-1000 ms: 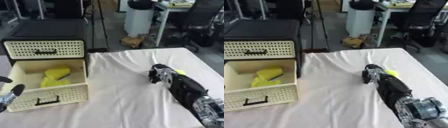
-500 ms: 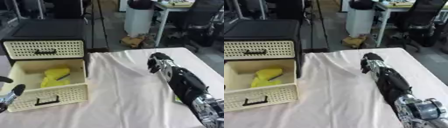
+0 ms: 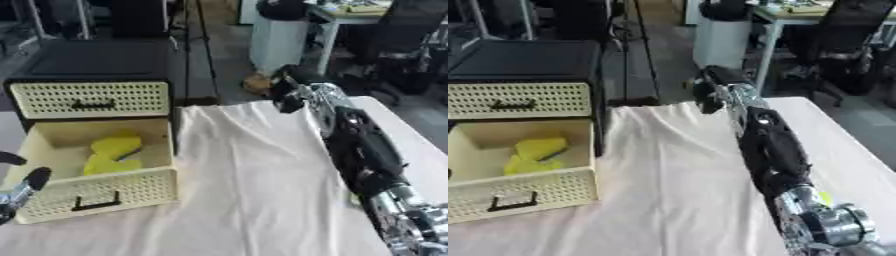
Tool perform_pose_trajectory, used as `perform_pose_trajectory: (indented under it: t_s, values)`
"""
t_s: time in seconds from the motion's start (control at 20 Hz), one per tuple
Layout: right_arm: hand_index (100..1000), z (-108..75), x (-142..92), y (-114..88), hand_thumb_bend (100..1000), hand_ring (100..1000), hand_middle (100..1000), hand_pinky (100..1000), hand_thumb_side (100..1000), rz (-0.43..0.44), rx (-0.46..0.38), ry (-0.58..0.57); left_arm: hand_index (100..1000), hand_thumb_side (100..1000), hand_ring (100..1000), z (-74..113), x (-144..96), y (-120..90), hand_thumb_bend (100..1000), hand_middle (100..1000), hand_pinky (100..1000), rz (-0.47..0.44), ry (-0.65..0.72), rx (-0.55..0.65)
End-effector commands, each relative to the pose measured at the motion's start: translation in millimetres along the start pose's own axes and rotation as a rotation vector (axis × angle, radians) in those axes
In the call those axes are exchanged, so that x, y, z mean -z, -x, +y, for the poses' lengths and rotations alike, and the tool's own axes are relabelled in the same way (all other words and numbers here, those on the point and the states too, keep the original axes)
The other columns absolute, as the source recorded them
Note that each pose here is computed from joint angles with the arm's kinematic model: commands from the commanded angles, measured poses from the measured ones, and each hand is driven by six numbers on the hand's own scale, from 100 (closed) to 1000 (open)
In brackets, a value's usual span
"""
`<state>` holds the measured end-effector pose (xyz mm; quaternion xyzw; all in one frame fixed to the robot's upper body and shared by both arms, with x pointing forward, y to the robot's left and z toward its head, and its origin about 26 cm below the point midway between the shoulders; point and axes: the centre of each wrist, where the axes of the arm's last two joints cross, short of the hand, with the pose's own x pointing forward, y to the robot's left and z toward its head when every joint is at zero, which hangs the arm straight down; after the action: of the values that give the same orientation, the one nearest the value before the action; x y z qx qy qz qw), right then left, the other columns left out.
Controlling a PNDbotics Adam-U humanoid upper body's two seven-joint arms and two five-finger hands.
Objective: Pick up objects from table and place into drawer.
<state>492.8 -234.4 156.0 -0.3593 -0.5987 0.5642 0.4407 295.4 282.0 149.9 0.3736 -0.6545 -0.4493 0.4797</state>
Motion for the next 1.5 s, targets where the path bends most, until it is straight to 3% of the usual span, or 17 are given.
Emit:
perform_pose_trajectory:
  t_s: [0.05,0.5,0.7,0.9,0.95,1.0,1.15,1.2,1.35,1.4,1.5]
  values:
    - [843,-22.3,13,-41,100,568,837,239,100,-0.181,-0.013,0.056,721,1000,100,9.2,1,-4,530,100,100,-0.025,-0.024,0.008]
    - [845,-11.6,32,-142,100,570,838,242,100,-0.468,0.011,0.045,721,1000,100,7.5,3,-8,530,100,100,-0.048,-0.017,-0.005]
    - [847,-1.0,33,-173,100,574,842,246,100,-0.543,0.001,0.017,721,1000,100,7.5,4,-10,528,100,100,-0.059,-0.016,-0.009]
    - [854,13.8,33,-190,100,599,855,281,100,-0.584,-0.004,-0.02,722,1000,100,7.7,5,-11,528,100,100,-0.064,-0.016,-0.01]
    - [867,16.7,33,-193,100,667,881,387,100,-0.594,-0.013,-0.032,722,1000,100,7.7,5,-11,528,100,100,-0.064,-0.016,-0.011]
    - [879,18.5,34,-196,100,794,908,601,136,-0.604,-0.036,-0.044,722,1000,100,7.7,5,-11,529,100,100,-0.065,-0.017,-0.012]
    - [881,22.3,33,-199,100,813,913,634,158,-0.617,-0.091,-0.058,722,1000,100,7.8,5,-11,529,100,100,-0.066,-0.017,-0.013]
    - [898,23.5,33,-199,148,987,960,903,354,-0.615,-0.102,-0.06,722,1000,100,7.8,5,-12,529,100,100,-0.067,-0.017,-0.014]
    - [901,27.2,33,-197,212,1000,970,956,415,-0.588,-0.147,-0.06,722,1000,100,7.7,5,-12,528,100,100,-0.068,-0.016,-0.013]
    - [900,28.5,33,-196,274,1000,976,991,473,-0.581,-0.155,-0.057,722,1000,100,7.5,5,-12,528,100,100,-0.068,-0.016,-0.013]
    - [901,30.3,33,-194,284,1000,981,998,479,-0.567,-0.161,-0.046,723,1000,100,7.3,5,-12,528,100,100,-0.068,-0.014,-0.012]
